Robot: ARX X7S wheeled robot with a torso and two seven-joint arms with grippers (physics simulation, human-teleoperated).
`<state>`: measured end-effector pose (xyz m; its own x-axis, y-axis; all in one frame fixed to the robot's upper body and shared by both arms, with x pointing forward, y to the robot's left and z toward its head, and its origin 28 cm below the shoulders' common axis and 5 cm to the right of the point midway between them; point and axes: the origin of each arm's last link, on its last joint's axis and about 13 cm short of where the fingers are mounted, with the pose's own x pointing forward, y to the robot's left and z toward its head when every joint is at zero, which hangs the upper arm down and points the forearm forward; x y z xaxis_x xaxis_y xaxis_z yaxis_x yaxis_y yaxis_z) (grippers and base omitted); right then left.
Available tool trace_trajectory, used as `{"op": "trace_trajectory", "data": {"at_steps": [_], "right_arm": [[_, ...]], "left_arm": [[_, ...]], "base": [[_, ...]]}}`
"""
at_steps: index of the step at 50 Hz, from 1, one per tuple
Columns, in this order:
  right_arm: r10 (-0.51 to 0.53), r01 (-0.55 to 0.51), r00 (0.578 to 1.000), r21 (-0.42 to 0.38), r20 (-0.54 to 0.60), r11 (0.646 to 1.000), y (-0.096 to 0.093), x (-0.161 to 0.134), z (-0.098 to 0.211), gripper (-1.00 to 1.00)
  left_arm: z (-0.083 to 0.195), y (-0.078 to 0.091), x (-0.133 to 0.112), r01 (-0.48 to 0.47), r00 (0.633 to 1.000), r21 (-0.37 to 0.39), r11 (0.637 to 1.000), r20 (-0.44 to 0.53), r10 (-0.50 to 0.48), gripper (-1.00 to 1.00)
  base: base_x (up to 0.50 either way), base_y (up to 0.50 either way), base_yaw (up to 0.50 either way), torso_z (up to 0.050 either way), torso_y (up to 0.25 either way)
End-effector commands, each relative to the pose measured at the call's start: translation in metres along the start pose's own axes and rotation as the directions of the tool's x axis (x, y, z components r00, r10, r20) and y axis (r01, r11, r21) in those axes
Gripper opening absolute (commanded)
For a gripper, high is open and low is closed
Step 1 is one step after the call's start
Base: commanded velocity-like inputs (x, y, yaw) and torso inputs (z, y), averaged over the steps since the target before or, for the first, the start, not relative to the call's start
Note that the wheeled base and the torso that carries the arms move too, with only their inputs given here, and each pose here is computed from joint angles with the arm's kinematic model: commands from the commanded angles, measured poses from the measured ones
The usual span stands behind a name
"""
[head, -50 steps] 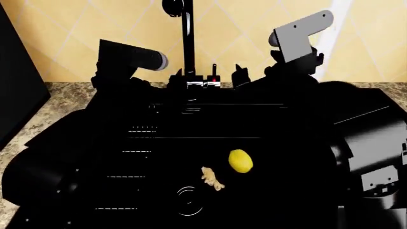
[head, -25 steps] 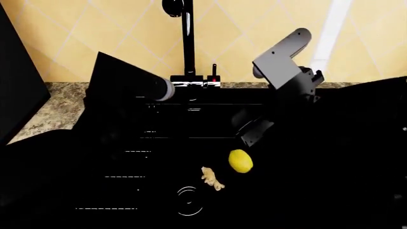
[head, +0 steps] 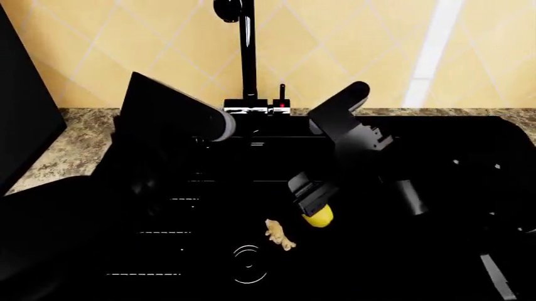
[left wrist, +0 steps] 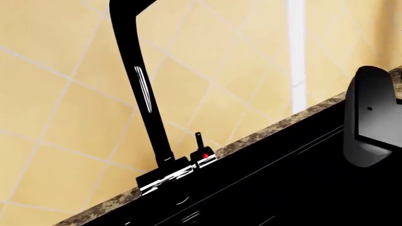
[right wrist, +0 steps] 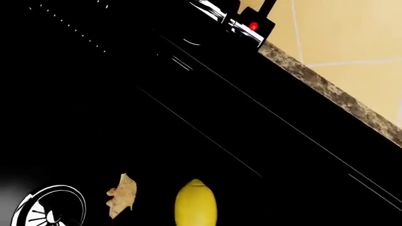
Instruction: Pick the vegetables from the sink and place them on the cutting board.
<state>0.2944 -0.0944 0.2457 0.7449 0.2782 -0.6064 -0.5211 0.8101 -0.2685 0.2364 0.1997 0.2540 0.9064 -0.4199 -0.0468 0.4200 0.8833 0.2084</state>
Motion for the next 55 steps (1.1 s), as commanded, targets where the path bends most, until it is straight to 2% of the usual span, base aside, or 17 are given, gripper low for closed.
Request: {"op": "trace_trajectory", "data": {"at_steps": [1,12,27,55], "right_arm": [[0.022,-0.021,0.999,0.044,-0.041,0.999,0.001,0.022,-0.007,1.0],[0.014,-0.008,0.998,0.099,-0.062,0.995,-0.005,0.047,-0.019,1.0],[0.015,-0.002,0.995,0.123,-0.103,0.992,-0.006,0.073,-0.028,1.0],[0.03,0.0,0.986,0.178,-0.165,0.984,-0.007,0.101,-0.053,1.0]], "left_arm": [[-0.003,-0.001,0.001,0.006,1.0,-0.003,1.0,0.002,-0.006,1.0],[-0.006,-0.004,0.003,0.013,1.0,-0.003,1.0,-0.004,-0.013,1.0],[-0.011,-0.003,0.005,0.006,1.0,-0.013,1.0,-0.007,-0.006,1.0],[-0.014,-0.003,0.008,0.006,1.0,-0.024,1.0,-0.013,-0.006,1.0]], "base": [[0.0,0.0,0.0,0.0,0.0],[0.0,0.0,0.0,0.0,0.0],[0.0,0.0,0.0,0.0,0.0],[0.0,0.0,0.0,0.0,0.0]]}}
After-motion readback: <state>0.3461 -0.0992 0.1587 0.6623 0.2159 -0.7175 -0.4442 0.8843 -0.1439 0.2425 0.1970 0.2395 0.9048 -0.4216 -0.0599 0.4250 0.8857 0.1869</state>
